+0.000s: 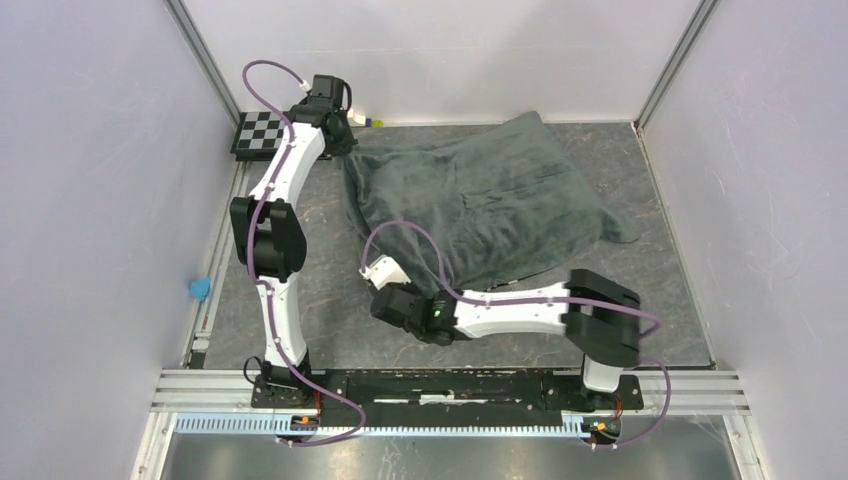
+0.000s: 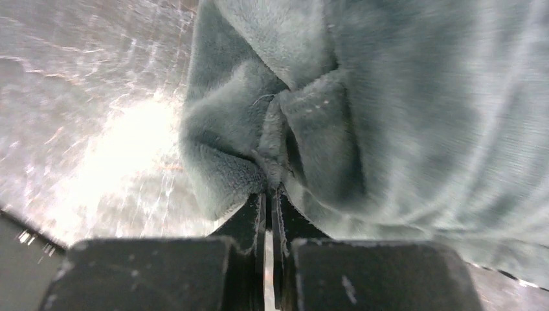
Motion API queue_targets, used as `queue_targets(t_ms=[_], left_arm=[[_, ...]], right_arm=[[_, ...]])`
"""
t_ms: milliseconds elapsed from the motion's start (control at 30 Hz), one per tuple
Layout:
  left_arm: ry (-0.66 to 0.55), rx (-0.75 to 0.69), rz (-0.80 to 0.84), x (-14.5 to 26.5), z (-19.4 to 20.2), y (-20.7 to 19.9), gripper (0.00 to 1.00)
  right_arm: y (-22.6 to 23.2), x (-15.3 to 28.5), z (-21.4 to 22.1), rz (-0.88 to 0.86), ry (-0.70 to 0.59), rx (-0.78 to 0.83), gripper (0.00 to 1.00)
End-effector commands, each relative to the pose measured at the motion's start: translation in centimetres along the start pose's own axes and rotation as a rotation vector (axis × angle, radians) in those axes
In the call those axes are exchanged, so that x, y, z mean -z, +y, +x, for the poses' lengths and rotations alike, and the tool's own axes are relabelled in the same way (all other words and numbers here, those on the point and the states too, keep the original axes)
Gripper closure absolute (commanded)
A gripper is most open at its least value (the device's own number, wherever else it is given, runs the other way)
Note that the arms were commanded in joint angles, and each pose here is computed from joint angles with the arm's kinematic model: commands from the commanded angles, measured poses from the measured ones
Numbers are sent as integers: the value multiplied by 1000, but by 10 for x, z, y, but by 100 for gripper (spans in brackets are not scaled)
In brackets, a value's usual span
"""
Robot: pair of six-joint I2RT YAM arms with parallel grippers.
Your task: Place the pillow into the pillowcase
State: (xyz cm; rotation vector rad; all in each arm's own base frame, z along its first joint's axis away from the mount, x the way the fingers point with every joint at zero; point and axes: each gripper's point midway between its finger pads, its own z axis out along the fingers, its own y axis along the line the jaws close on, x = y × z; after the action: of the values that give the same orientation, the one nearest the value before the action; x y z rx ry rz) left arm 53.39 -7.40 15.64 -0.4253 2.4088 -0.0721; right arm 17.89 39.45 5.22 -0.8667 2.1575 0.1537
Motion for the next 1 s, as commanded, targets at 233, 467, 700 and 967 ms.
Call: queue_targets(t_ms=[233,467,700,967], left_arm=[[-208,-99,-76,62,-77,11,98],[-64,-111,-123,12,-44,23,94],[-61,-86,-69,32,-40,20,25],[-79,-11,0,80,-17,25,23]], right_arm=[[-6,154,-84,-306,-179,14,100],[98,135,-18,-592,-43,144,98],[69,128,-40,-449,-89,135,12],[-72,95,-72,-79,-141,-70,6]])
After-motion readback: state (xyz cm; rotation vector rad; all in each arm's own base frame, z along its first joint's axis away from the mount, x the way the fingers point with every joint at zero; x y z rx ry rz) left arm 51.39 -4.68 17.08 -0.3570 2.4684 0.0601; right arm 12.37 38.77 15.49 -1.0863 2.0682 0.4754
